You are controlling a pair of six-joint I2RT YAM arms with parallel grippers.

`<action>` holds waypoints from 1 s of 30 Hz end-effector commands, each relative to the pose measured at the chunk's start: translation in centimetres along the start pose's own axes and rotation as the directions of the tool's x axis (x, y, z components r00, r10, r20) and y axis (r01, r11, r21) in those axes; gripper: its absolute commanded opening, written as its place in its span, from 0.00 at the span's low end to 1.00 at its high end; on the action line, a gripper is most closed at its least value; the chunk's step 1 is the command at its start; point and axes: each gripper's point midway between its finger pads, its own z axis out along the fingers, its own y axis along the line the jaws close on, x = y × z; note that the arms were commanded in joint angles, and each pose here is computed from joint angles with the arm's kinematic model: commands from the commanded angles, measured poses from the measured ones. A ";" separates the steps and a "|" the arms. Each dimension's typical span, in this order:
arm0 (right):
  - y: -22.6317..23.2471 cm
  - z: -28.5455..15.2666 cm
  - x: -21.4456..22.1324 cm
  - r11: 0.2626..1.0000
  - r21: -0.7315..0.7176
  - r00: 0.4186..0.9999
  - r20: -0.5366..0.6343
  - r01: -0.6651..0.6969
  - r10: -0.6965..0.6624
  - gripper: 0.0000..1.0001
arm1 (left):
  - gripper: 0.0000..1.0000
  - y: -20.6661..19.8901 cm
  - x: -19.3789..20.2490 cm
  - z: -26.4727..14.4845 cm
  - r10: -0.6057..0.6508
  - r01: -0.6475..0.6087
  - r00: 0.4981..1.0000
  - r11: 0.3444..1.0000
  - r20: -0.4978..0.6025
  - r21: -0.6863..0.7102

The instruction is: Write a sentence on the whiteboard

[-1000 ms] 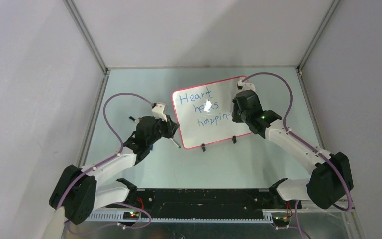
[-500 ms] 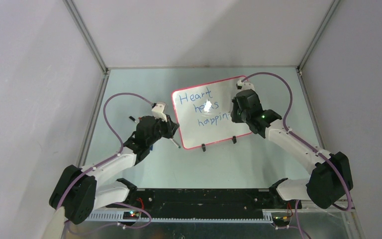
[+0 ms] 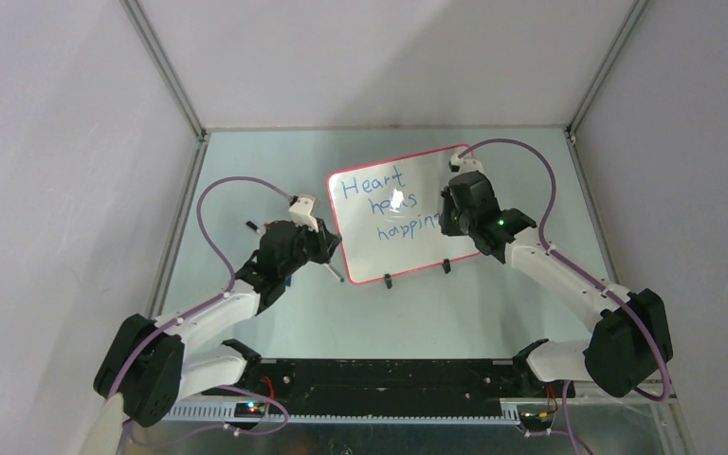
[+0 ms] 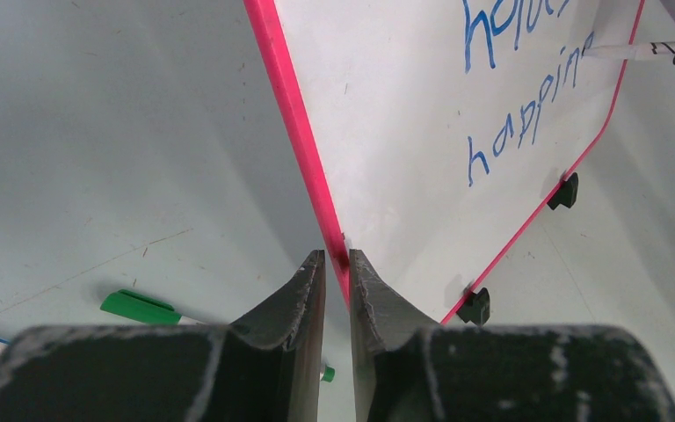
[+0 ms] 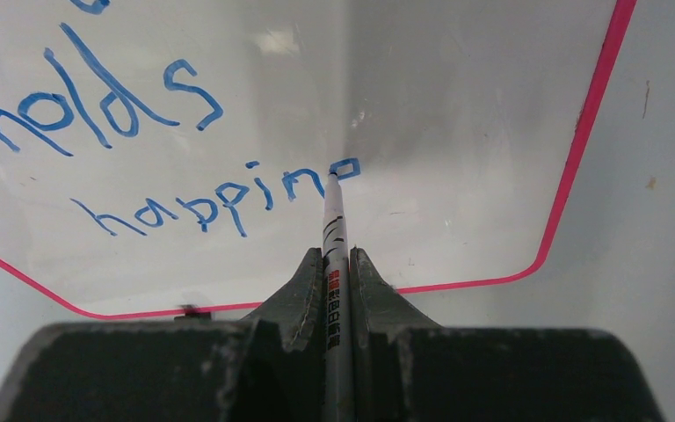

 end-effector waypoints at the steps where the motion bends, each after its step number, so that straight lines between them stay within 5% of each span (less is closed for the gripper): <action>1: 0.1 -0.1 -0.1 1.000 0.002 1.000 -0.011 0.000 0.000 0.00 | 0.21 -0.5 -1.6 -0.3 0.030 -0.030 0.998 0.999 0.052 0.011; 12: -0.5 -0.1 0.9 0.999 0.031 0.999 -0.048 0.011 -0.009 0.00 | 0.21 -0.5 -1.6 -0.3 0.030 -0.030 0.998 0.999 0.053 0.011; 30: -1.3 -0.4 -1.3 0.997 0.077 0.999 0.045 -0.010 0.007 0.00 | 0.21 -0.5 -1.7 -0.3 0.030 -0.031 0.998 0.999 0.054 0.011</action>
